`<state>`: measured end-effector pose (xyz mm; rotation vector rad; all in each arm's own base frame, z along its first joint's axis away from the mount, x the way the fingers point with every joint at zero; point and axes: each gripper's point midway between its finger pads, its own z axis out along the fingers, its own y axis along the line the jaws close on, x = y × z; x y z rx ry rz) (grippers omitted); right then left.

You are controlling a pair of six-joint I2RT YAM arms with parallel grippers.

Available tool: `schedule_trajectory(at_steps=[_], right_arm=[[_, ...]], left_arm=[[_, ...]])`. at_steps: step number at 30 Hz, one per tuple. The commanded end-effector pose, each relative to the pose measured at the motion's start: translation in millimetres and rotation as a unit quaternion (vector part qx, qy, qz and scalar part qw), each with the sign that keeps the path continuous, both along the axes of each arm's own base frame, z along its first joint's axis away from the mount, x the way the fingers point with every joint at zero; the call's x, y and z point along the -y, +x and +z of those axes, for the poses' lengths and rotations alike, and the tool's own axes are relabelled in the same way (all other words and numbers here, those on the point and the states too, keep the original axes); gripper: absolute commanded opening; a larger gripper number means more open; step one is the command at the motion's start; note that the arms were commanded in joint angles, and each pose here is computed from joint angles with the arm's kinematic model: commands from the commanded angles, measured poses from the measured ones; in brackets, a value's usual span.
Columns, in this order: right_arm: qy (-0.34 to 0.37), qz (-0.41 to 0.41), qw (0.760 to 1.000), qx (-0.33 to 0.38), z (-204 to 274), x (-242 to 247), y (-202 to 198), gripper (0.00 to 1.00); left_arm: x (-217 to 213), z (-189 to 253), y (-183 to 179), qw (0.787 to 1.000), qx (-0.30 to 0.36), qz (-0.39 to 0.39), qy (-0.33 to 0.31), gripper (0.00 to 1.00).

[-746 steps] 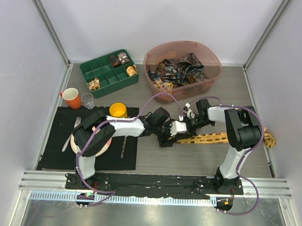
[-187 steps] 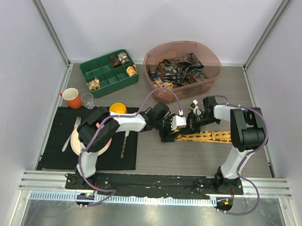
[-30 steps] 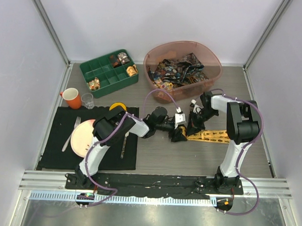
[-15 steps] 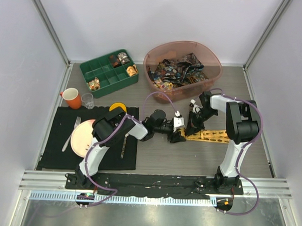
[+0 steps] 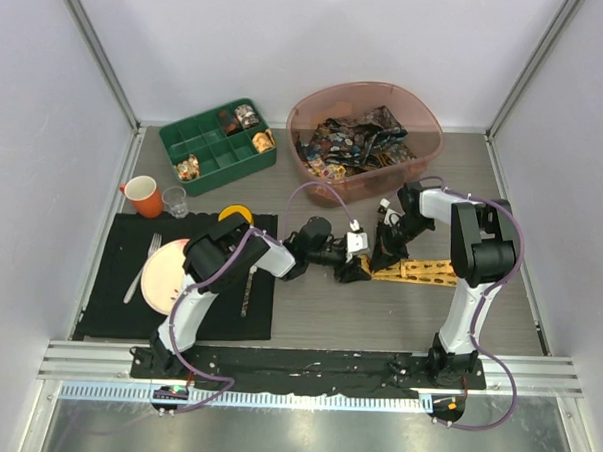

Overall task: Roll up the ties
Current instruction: Roll the tie at the center of the board.

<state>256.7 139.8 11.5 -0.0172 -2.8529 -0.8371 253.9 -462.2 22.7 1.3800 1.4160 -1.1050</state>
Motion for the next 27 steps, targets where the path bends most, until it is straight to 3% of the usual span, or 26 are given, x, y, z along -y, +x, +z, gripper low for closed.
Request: schedule_trajectory(at_steps=[1, 5, 9, 12, 15, 27], right_arm=[[-0.11, 0.035, 0.99, 0.08, -47.4, 34.1, 31.8, 0.01], [-0.098, 0.03, 0.991, 0.087, -42.2, 29.1, 36.4, 0.03], [-0.088, 0.025, 0.992, 0.089, -42.6, 24.3, 36.3, 0.04], [-0.073, 0.023, 0.992, 0.096, -34.8, 19.9, 40.7, 0.14], [-0.048, 0.023, 0.992, 0.113, -14.0, 17.0, 48.6, 0.26], [0.139, -0.019, 0.984, 0.114, 57.3, 4.4, 43.7, 0.38]], left_arm=[[-22.6, -40.9, -7.7, 0.993, -0.056, 0.016, 0.101, 0.29], [-42.5, -54.3, -9.3, 0.979, -0.062, 0.027, 0.192, 0.17], [-59.0, -58.6, -8.1, 0.965, -0.051, 0.033, 0.256, 0.12], [-75.4, -62.3, -10.5, 0.948, -0.059, 0.033, 0.31, 0.08], [-83.1, -62.1, -10.0, 0.941, -0.053, 0.029, 0.334, 0.04], [-98.5, -72.0, -15.9, 0.92, -0.061, 0.007, 0.387, 0.02]])
